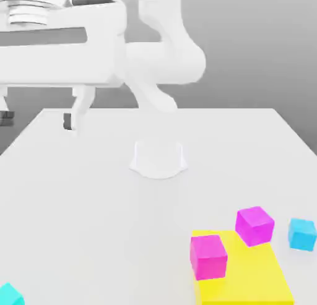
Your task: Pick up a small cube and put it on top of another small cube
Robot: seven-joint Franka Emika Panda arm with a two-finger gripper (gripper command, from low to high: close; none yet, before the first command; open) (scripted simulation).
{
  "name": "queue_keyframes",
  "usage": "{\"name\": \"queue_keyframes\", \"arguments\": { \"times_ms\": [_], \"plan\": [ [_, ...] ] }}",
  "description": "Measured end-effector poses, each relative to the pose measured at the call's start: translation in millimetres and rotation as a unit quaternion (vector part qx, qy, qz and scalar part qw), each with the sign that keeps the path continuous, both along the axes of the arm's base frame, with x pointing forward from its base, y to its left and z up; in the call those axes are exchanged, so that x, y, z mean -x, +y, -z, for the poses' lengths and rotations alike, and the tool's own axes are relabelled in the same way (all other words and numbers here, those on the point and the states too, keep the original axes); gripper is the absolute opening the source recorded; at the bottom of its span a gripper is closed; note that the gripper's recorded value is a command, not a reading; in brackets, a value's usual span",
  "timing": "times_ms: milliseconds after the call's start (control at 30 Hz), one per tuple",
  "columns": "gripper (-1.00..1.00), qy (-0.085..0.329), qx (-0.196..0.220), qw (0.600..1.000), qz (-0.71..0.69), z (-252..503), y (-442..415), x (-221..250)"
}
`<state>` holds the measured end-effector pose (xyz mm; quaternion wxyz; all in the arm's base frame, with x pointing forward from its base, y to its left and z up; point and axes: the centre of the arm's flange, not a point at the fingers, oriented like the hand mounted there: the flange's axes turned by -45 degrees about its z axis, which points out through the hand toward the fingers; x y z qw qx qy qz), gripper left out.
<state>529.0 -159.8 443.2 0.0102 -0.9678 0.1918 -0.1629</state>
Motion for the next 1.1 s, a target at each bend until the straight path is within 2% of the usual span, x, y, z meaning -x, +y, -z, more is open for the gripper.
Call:
{"name": "queue_keyframes", "arguments": {
  "times_ms": [233, 433, 567, 600, 833, 967, 1100],
  "plan": [
    [0.0, 0.077, -0.022, 0.995, 0.06, 119, -57, -9],
    [0.0, 0.143, -0.039, 0.982, 0.113, 226, -103, 9],
    [0.0, 0.157, -0.041, 0.979, 0.124, 292, -112, 15],
    [-1.0, 0.157, -0.042, 0.979, 0.125, 306, -112, 16],
    [-1.0, 0.157, -0.042, 0.979, 0.125, 309, -112, 16],
    [-1.0, 0.157, -0.043, 0.979, 0.121, 258, -108, 15],
    [-1.0, 0.157, -0.045, 0.986, 0.032, 214, -16, -3]
  ]
}}
